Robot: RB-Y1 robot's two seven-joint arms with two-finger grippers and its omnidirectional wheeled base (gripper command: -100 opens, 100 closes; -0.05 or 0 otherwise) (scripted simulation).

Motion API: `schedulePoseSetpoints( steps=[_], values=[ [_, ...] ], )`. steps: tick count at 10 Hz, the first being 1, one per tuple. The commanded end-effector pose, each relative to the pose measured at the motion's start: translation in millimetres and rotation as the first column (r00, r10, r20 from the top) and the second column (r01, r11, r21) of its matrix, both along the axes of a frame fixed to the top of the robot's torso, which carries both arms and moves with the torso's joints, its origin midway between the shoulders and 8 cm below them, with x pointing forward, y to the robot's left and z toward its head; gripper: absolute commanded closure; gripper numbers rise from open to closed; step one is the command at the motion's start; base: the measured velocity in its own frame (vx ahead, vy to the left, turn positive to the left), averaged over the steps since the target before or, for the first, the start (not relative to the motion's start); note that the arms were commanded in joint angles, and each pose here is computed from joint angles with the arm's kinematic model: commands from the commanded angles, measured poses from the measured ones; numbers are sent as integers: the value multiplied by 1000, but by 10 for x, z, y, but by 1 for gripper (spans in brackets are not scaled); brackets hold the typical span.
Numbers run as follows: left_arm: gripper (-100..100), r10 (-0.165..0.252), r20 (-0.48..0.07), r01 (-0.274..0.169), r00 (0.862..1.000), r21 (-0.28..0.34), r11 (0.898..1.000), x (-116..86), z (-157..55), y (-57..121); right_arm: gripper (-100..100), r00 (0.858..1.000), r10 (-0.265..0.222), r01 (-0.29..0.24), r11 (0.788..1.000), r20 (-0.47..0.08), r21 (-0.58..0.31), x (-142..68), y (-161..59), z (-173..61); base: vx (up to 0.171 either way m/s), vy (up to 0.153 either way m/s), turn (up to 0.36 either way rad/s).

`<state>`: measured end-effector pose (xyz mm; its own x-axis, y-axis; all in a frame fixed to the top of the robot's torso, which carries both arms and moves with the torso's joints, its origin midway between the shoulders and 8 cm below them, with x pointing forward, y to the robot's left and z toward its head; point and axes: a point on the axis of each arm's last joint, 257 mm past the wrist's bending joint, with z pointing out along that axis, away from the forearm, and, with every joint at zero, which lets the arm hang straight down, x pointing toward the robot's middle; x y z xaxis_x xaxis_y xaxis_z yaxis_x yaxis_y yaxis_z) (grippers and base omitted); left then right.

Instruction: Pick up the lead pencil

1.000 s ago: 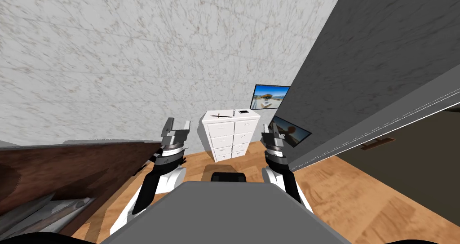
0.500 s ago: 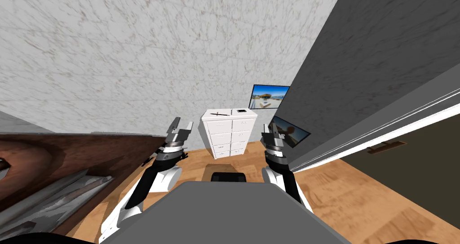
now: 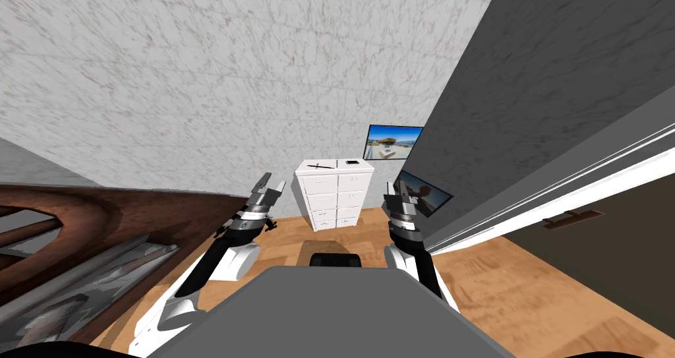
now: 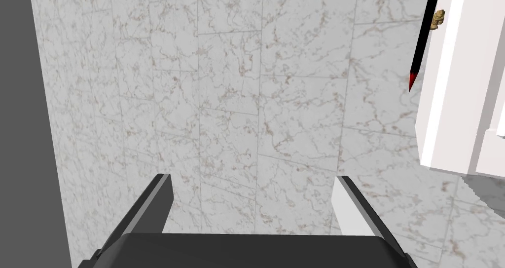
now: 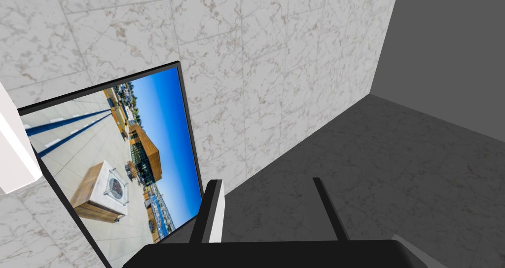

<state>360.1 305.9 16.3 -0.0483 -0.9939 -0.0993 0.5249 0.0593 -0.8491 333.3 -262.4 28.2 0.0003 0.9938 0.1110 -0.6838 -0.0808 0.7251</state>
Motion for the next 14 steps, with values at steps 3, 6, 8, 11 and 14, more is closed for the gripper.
schedulePoseSetpoints(
  steps=[3,6,8,11,14],
  values=[
    [-100,-14,-114,16,993,17,1000,177,-227,92,0,1000,0,0,1000,0,0,0,0,0,-35,-96,42],
    [-100,-17,-189,22,982,24,999,276,-377,178,0,1000,0,0,1000,0,0,0,0,0,0,-69,18],
    [-100,-16,-266,25,964,30,999,368,-538,280,0,1000,0,0,1000,0,0,0,0,0,16,-71,19],
    [-100,-10,-346,24,938,36,999,451,-705,396,0,1000,0,0,1000,0,0,0,0,0,8,-78,13],
    [-100,10,-467,6,884,33,999,562,-967,668,0,1000,0,0,1000,0,0,0,0,0,29,-84,6]
  ],
)
